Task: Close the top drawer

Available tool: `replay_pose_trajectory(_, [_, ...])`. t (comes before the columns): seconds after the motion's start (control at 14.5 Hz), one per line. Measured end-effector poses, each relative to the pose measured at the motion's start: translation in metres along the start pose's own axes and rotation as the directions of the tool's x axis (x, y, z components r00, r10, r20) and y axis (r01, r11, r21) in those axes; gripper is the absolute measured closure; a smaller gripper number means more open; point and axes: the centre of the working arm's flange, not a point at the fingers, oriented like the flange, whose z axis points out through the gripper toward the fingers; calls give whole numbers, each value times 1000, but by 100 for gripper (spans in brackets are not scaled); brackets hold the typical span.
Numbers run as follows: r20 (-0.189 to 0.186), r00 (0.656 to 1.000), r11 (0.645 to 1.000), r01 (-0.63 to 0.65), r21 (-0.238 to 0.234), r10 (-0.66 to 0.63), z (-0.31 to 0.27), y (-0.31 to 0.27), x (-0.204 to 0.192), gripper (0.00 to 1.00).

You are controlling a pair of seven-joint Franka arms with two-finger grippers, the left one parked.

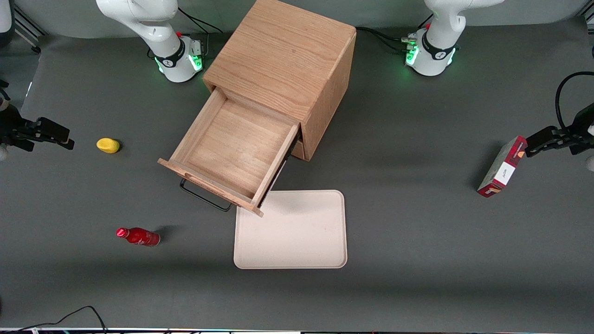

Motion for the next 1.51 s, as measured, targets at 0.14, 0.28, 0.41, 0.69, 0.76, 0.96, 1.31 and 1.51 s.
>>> replay_pose_trajectory(0.14, [-4, 1000, 1000, 0, 0, 0, -2, 0, 0, 0])
replay_pose_trajectory(0.28, [-5, 1000, 1000, -1, 0, 1, -2, 0, 0, 0])
replay_pose_trajectory(0.41, [-5, 1000, 1000, -1, 0, 1, -2, 0, 1, 0])
replay_pose_trajectory(0.69, [2, 1000, 1000, 0, 0, 0, 1, 0, 2, 0])
replay_pose_trajectory(0.76, [7, 1000, 1000, 3, 1, -3, 2, -1, 1, 0])
replay_pose_trajectory(0.96, [26, 1000, 1000, 6, 1, -6, 5, -3, 1, 0])
replay_pose_trajectory(1.31, [10, 1000, 1000, 1, -16, -1, 1, 5, 7, 0])
replay_pose_trajectory(1.51, [-15, 999, 999, 28, -17, -29, -6, 3, 13, 0])
